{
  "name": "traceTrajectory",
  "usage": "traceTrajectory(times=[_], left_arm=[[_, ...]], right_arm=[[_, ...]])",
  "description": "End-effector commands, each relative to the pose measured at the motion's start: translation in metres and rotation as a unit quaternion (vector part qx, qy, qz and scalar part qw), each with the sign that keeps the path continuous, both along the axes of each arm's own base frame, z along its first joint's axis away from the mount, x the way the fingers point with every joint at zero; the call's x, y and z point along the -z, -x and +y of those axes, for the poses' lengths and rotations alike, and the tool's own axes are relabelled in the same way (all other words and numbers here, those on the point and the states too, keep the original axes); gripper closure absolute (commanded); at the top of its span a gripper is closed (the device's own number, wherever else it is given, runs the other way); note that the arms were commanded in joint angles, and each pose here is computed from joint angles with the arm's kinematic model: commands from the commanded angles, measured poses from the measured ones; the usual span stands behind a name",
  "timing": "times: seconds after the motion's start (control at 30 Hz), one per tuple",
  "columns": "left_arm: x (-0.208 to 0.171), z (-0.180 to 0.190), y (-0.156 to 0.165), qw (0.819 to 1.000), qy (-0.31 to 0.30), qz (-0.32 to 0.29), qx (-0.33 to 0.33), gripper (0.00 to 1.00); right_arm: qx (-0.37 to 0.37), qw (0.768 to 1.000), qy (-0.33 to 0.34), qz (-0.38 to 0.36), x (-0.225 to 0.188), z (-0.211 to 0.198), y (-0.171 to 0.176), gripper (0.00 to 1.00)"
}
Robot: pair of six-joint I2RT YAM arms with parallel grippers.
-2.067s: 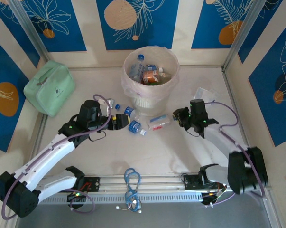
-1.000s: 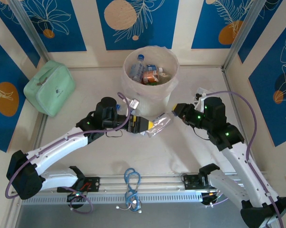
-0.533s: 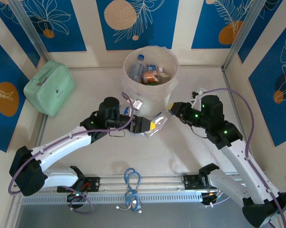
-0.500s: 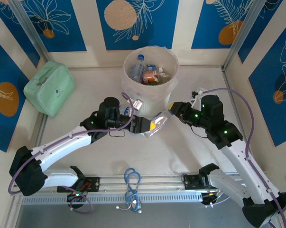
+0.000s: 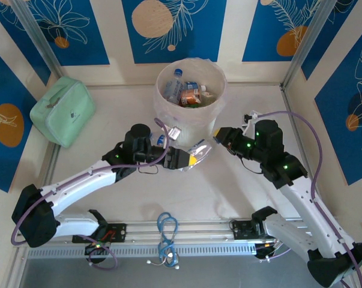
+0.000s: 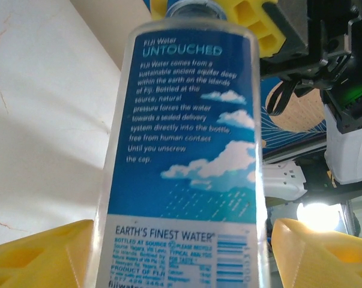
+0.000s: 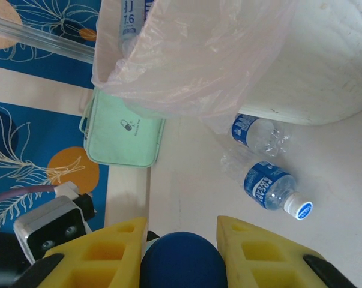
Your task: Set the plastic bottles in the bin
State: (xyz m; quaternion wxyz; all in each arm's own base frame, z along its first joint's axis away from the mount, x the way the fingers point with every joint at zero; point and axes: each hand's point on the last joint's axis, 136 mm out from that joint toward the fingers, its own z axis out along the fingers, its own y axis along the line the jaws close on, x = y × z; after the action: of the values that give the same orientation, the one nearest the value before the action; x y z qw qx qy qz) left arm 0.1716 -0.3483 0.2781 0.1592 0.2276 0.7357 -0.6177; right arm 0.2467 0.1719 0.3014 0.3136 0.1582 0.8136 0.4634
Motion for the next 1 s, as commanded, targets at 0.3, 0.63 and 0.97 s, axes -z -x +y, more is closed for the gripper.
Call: traceTrajectory(times=[0.3, 0.63, 0.97], left_arm=[[-0.007, 0.0, 0.008, 1.0, 0.021, -0.013, 0.012, 0.31], [-0.017, 0.001, 0.004, 0.999, 0.028, -0.036, -0.002, 0.38], [-0.026, 0.006, -0.001, 0.997, 0.025, -0.064, -0.026, 0.47]], right_arm=[[0.014, 1.0, -0.023, -0.003, -0.006, -0.004, -0.005, 0.76], [0.017, 1.0, -0.023, 0.0, -0.003, -0.006, -0.003, 0.75], [0.029, 0.999, -0.017, 0.004, -0.005, -0.011, -0.002, 0.49]])
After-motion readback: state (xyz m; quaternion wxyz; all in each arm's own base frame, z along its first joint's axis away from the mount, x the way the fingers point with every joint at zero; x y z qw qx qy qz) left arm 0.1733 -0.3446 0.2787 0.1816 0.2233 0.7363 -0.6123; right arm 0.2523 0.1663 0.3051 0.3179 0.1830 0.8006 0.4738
